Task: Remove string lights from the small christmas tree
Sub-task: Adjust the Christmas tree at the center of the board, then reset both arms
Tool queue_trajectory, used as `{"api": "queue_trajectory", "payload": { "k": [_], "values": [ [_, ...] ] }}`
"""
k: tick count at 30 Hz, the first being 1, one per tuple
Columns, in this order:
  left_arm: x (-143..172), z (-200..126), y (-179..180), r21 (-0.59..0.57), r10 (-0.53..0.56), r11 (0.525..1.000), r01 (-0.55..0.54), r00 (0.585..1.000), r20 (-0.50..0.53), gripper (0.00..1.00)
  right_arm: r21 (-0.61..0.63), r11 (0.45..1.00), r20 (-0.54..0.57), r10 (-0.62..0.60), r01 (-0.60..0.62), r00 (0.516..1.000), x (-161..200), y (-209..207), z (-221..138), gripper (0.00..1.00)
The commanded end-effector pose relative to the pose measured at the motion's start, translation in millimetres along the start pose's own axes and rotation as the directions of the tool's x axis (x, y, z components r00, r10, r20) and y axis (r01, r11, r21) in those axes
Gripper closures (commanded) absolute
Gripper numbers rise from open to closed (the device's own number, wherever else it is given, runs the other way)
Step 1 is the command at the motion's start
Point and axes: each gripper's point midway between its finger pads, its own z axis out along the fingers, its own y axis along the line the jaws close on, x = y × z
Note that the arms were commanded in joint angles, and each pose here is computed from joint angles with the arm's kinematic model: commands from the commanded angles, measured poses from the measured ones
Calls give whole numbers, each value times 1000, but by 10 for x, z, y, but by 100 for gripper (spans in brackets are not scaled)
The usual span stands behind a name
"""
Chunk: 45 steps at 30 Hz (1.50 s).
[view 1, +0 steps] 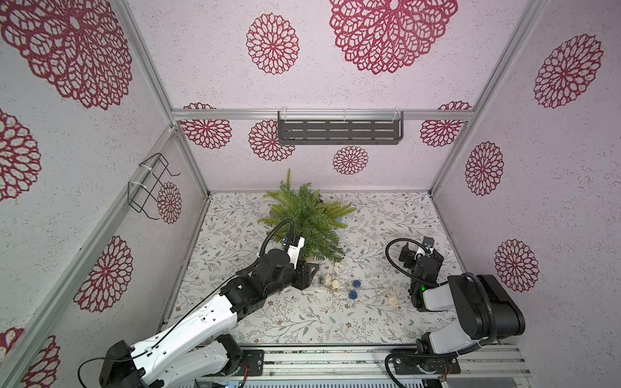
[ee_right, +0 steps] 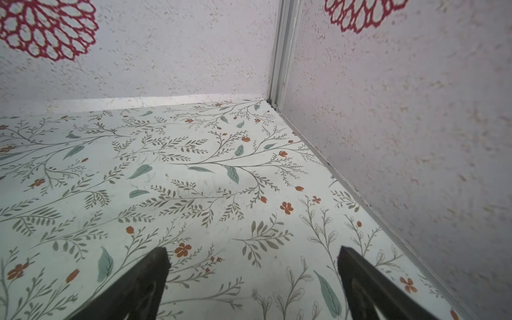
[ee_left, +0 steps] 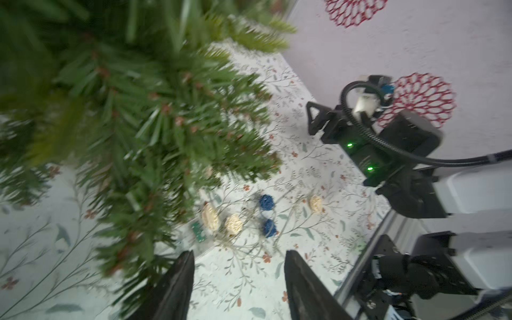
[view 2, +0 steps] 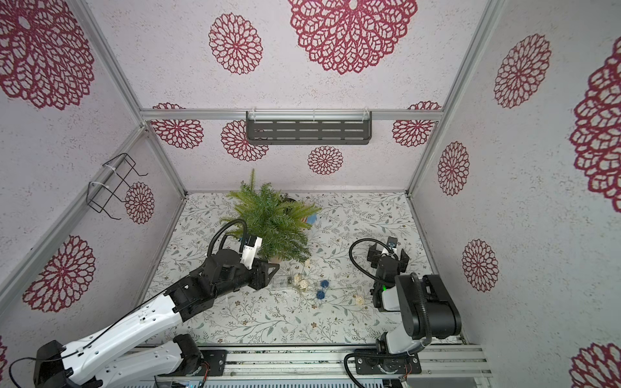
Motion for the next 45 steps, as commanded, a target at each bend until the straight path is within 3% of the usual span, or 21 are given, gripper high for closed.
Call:
{"api": "queue_trajectory", "payload": {
  "k": [1,4,8,11,14,21,27,32,38,43,45],
  "values": [
    [104,-39,427,-176,-13,984,19,999,35,43,-8,999,33,42,-42,999,-118,25,5,1],
    [257,-129,762,-320,-59,945,72,997,51,39,-5,999,36,37,-36,999,-116,20,3,1],
    [357,-387,1177,-505,-141,844,180,983,113,34,-6,999,41,39,-38,998,-129,26,4,1],
    [404,-587,1425,-579,-208,765,282,959,191,30,-4,999,37,37,-36,999,-120,19,8,1],
    [361,-699,1592,-579,-253,734,356,934,254,27,-6,999,39,37,-37,999,-125,26,6,1],
    [246,-889,1836,-593,-252,698,403,912,323,27,-5,999,40,37,-37,999,-125,21,7,1],
    [-55,-1023,2126,-590,-244,681,432,895,374,26,-6,999,41,38,-37,998,-128,24,5,1],
    [-377,-1200,2738,-630,-174,601,492,850,498,22,-6,999,40,37,-37,998,-127,24,5,1],
    [-456,-1190,3343,-620,-27,633,463,814,580,22,-6,999,42,38,-38,998,-131,26,4,1],
    [-324,-1060,3519,-684,59,640,351,865,499,21,-6,999,40,37,-37,998,-128,28,7,1],
    [-286,-1002,3527,-681,86,656,325,864,496,21,-6,999,40,37,-37,999,-126,27,7,1]
  ]
}}
